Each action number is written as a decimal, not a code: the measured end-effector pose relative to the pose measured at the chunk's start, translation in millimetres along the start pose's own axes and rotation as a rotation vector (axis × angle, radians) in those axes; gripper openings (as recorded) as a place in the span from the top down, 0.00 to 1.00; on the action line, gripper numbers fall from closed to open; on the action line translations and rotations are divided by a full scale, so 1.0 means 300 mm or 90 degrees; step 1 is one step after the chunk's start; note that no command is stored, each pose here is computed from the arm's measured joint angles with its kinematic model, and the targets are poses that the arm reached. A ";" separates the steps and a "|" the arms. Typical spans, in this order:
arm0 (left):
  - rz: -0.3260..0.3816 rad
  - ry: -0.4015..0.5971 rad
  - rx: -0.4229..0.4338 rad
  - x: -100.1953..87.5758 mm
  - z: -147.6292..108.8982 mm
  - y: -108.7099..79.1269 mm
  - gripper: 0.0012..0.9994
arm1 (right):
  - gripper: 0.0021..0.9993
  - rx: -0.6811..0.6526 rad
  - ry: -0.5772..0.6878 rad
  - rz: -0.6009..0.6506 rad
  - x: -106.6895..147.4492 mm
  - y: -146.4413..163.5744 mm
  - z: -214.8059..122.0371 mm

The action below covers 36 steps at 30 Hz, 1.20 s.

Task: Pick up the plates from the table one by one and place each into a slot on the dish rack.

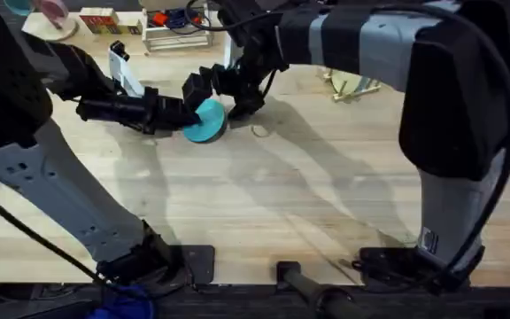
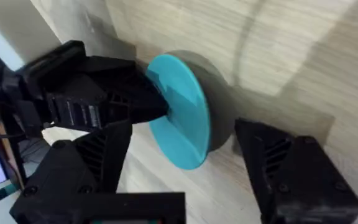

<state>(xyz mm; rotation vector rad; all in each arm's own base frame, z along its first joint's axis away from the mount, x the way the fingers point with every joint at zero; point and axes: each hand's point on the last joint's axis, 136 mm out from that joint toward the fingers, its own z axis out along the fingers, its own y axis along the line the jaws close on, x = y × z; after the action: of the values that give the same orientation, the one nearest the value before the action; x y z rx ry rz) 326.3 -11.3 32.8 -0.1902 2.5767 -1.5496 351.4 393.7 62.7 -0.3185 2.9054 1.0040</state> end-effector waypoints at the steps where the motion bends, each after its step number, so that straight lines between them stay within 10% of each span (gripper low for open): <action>1: 0.000 0.000 0.000 0.000 0.000 0.000 0.96 | 0.01 0.000 0.000 0.000 0.000 0.000 0.000; 14: 0.002 -0.004 0.002 -0.006 0.000 -0.001 0.96 | 0.04 0.000 0.000 0.002 0.001 0.000 0.001; 19: 0.003 -0.005 0.002 -0.007 0.000 -0.001 0.96 | 0.28 0.001 0.012 0.007 0.017 0.000 0.020; 25: -0.001 -0.013 0.009 -0.011 -0.010 -0.003 0.96 | 0.94 -0.012 0.025 0.024 0.023 -0.003 0.022; 36: -0.001 -0.020 0.013 -0.016 -0.015 -0.004 0.96 | 0.97 -0.021 0.020 0.021 0.013 0.008 0.014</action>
<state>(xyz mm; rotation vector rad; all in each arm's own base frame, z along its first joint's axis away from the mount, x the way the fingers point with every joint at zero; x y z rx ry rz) 330.4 -7.1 36.4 -0.2136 2.5368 -1.5590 347.1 397.3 60.5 -0.2924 2.9343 1.0611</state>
